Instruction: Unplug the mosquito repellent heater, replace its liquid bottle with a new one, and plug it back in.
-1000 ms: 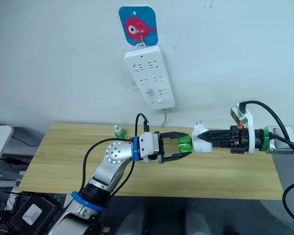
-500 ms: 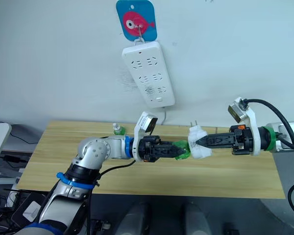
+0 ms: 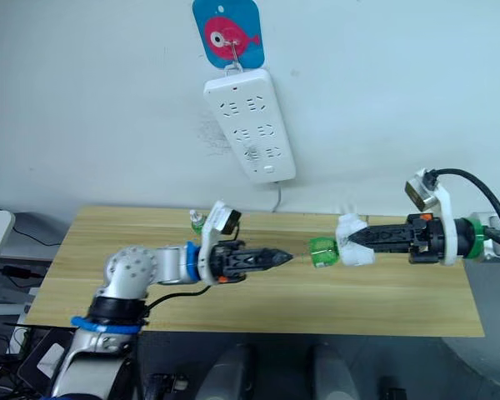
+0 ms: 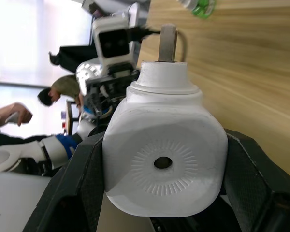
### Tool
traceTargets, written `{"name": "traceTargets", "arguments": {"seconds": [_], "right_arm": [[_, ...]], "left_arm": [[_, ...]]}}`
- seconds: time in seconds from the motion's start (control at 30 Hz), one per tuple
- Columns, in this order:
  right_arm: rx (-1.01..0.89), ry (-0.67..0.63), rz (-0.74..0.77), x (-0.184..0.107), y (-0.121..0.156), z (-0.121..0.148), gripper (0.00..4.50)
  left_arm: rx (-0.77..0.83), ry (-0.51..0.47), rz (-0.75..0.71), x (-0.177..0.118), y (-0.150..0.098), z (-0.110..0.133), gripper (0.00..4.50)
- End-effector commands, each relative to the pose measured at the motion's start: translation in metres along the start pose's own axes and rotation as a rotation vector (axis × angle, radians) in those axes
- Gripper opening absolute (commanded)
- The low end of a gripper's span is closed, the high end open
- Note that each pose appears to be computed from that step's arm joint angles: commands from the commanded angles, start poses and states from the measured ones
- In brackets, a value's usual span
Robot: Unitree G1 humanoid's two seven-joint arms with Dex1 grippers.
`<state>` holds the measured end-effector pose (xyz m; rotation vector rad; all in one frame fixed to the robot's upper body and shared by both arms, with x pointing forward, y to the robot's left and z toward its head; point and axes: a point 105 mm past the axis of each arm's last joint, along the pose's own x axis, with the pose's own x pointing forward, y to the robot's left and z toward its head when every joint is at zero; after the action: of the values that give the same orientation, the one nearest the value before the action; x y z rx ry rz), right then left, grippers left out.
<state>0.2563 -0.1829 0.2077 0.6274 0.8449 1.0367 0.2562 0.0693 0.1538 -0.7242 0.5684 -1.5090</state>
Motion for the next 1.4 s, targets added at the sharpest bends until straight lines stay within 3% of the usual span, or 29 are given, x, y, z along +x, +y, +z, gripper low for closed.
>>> {"name": "traceTargets", "arguments": {"seconds": [0.03,0.1,0.2,0.37,0.47,0.67,0.93,1.03,1.2,1.4], "right_arm": [[-0.038,-0.098,0.001,-0.013,0.008,0.02,2.96],[-0.028,-0.104,0.008,-0.015,0.009,0.021,2.96],[-0.024,-0.099,0.012,-0.014,0.009,0.022,2.96],[-0.031,-0.081,0.029,-0.008,0.012,0.024,2.96],[-0.054,-0.071,0.04,0.0,0.015,0.026,2.96],[-0.064,-0.055,0.079,0.008,0.024,0.024,2.96],[-0.081,-0.039,0.101,0.014,0.028,0.021,2.96],[-0.079,-0.03,0.101,0.015,0.027,0.019,2.96],[-0.075,-0.028,0.101,0.014,0.027,0.019,2.96],[-0.074,-0.023,0.094,0.015,0.026,0.018,2.96]], "left_arm": [[0.379,0.01,0.154,-0.001,0.004,0.003,4.49],[0.73,-0.06,0.303,0.002,0.014,0.021,4.49],[1.337,-0.036,0.353,0.012,0.008,0.028,4.49],[1.883,0.012,0.24,0.03,0.004,0.02,4.49],[2.107,-0.043,0.207,0.039,-0.001,0.028,4.49],[2.267,-0.112,0.144,0.054,-0.004,0.031,4.49],[2.317,-0.151,0.108,0.072,-0.005,0.034,4.49],[2.326,-0.146,0.089,0.074,-0.005,0.035,3.9],[2.342,-0.161,0.069,0.073,-0.008,0.036,2.35],[2.317,-0.181,0.054,0.075,-0.012,0.034,2.27]]}}
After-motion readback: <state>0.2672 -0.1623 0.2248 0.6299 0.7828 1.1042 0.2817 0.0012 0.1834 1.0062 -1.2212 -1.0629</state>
